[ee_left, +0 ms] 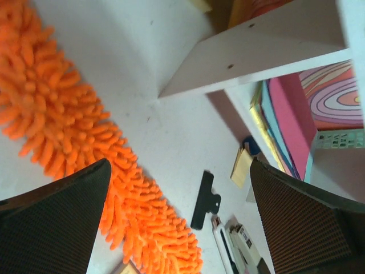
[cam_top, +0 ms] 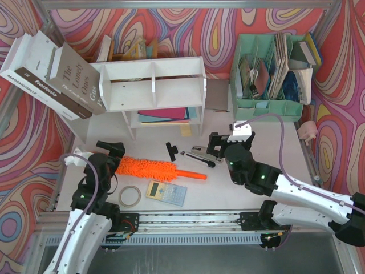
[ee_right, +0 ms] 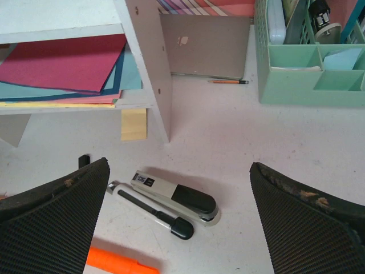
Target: Dust the bookshelf with a duster
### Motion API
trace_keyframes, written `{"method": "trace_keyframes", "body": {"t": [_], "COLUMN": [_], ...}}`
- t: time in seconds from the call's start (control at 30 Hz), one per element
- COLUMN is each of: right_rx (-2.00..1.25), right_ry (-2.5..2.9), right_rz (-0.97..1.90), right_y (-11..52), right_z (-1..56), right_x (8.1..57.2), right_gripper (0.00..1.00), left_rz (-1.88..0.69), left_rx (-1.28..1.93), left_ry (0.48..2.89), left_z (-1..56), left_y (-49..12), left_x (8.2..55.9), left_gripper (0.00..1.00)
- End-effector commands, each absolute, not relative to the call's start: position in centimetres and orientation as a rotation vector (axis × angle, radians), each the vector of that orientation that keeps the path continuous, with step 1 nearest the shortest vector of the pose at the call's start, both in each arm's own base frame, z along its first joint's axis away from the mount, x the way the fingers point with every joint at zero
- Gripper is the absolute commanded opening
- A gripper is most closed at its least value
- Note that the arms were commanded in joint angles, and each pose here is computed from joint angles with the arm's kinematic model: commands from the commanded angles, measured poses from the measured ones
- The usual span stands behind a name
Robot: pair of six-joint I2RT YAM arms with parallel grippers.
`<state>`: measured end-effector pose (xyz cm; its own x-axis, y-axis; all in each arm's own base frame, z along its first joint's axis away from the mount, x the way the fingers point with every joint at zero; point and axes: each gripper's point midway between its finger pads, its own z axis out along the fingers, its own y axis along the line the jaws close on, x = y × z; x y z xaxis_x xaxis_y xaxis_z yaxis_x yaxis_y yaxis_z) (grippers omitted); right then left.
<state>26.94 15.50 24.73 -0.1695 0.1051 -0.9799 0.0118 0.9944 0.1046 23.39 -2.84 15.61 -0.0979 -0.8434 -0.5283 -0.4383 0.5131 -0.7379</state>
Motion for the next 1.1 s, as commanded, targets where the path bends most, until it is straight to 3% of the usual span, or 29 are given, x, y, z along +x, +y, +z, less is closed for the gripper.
{"method": "trace_keyframes", "body": {"t": [0.0,0.2,0.37,0.77,1.07], "right_rx": [0.111,0.148,0.118,0.263,0.35], "right_ry": [1.711,1.741,1.806,1.834,1.857], "right_rz": [0.131,0.11,0.057,-0.071,-0.296], "right_y": [15.1,13.2,11.6,6.1,1.1], "right_z": [27.0,26.3,24.2,21.2,14.7], "right_x": [27.8,30.7,33.3,37.0,37.8], "right_gripper": [0.99,0.99,0.99,0.99,0.99], "left_rz": [-0.307,-0.227,0.025,0.309,0.383], "left_rx": [-0.891,-0.74,-0.67,-0.552,-0.431], "left_ry": [1.642,1.536,1.541,1.545,1.642], "left_z": [19.6,20.3,18.9,14.8,9.7], "left_y": [-0.4,-0.1,2.0,4.5,5.1], "left_x": [24.2,27.8,30.0,30.7,32.1], "left_gripper": [0.98,0.98,0.98,0.99,0.98]}}
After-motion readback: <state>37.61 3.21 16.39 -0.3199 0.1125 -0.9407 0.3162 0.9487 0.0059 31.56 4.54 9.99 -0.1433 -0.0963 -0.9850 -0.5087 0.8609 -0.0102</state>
